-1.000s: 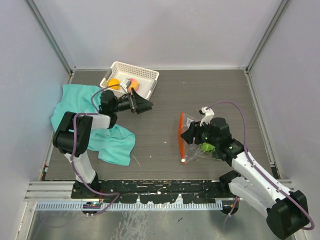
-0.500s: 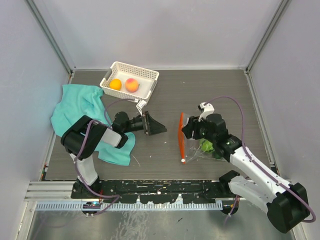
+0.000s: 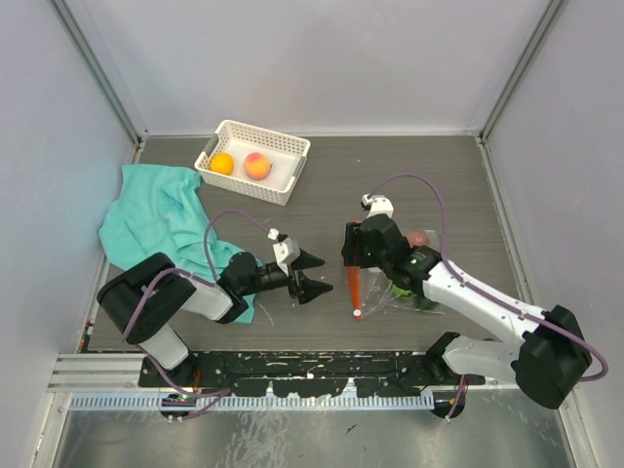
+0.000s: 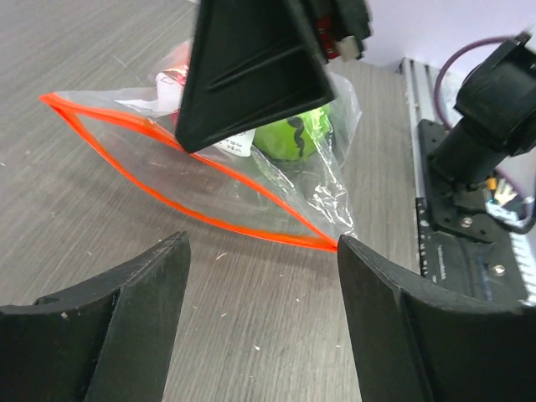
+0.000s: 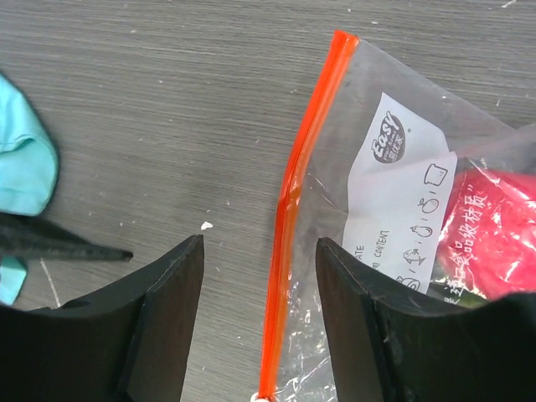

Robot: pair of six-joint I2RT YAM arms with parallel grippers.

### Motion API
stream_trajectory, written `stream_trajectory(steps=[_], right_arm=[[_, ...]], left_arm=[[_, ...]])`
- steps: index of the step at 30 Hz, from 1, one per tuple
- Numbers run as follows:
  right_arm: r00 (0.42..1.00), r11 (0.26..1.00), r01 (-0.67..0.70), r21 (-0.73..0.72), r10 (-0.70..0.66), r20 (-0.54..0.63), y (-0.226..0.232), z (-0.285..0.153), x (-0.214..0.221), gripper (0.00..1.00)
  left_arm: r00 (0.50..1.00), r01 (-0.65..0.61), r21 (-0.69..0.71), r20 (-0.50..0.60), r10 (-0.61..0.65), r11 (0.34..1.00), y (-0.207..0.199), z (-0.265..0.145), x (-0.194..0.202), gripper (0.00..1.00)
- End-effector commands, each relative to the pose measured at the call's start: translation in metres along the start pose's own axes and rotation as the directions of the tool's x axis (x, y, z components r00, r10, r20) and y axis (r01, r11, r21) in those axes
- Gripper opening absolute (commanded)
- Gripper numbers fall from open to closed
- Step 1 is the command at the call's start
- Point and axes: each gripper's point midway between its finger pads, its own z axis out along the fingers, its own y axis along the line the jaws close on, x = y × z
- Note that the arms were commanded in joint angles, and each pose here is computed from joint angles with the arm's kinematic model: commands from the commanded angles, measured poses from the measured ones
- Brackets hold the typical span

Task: Open the zip-top bag and remove the fake food
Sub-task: Pick up the fake fruit from the zipper food storage bag.

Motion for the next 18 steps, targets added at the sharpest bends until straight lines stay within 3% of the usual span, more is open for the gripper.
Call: stream_trajectory(steps=[1, 8, 18], right_arm=[[0.999, 0.984, -0.040, 0.172, 0.035, 0.031, -0.006, 0.002, -0.014, 0.62], [0.999, 0.929, 0.052, 0.365, -0.048, -0.020, -0.009, 0.010, 0.003, 0.65], [0.982, 0.813, 0.182, 0.553, -0.174, -0.068, -0.021, 0.011, 0.022, 0.64]], left_arm=[[0.949, -0.315, -0.076, -0.005, 0.316, 0.946, 0.004, 0.001, -0.009, 0.72], [0.878, -0.477, -0.144, -0.121, 0.463, 0.867, 0.003, -0.004, -0.002, 0.73], [0.848, -0.521, -0.225, -0.247, 0.469, 0.823, 0.015, -0.025, -0.006, 0.66]])
